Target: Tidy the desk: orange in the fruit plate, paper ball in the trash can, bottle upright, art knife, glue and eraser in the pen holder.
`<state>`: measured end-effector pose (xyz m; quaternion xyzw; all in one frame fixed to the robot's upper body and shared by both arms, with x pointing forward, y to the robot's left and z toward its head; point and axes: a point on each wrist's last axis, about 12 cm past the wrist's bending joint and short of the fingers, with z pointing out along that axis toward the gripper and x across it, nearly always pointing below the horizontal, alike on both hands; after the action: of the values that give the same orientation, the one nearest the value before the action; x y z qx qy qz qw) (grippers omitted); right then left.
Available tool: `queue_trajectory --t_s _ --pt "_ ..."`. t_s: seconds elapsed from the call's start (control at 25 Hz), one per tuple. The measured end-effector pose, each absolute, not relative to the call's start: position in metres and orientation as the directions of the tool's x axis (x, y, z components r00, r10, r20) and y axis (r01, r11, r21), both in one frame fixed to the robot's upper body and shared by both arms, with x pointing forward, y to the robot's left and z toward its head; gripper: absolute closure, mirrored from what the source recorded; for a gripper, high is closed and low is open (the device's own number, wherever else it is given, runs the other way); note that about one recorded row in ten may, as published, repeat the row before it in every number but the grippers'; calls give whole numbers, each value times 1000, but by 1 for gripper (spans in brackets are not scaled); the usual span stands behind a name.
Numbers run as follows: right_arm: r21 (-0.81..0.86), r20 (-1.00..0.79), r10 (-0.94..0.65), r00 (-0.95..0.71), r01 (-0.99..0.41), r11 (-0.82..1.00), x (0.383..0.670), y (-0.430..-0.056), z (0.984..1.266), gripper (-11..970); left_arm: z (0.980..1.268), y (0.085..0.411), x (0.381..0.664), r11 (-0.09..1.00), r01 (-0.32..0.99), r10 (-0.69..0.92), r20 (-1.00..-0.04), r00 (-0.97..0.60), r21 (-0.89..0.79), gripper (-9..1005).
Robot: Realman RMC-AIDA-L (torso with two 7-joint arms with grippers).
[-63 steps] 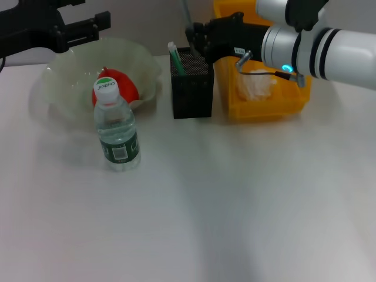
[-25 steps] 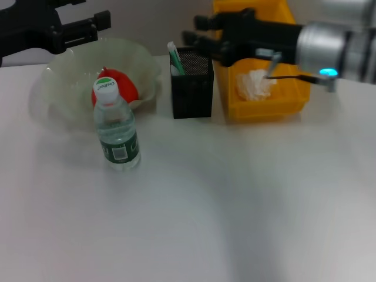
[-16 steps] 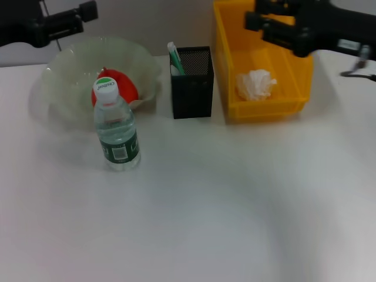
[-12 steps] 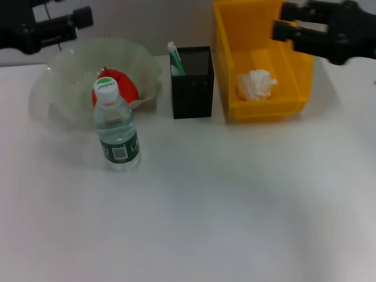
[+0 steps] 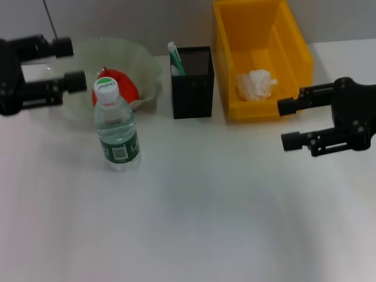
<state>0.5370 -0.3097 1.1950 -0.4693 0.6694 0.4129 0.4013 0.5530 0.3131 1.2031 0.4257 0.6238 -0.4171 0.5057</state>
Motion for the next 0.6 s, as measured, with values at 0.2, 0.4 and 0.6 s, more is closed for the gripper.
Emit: queue_trajectory --t_s 0.2,0.4,0.6 --pt "170 -909 -348 -229 -967 190 535 -307 1197 255 1195 314 547 264 957 160 -974 -162 -116 267" --pt "160 -897 -381 -226 -967 197 533 -310 1198 255 1188 305 549 228 966 260 -948 -185 -126 267" --pt "157 -897 -382 -223 -968 197 532 -311 1198 255 1186 294 554 195 973 335 -924 -186 -126 268"
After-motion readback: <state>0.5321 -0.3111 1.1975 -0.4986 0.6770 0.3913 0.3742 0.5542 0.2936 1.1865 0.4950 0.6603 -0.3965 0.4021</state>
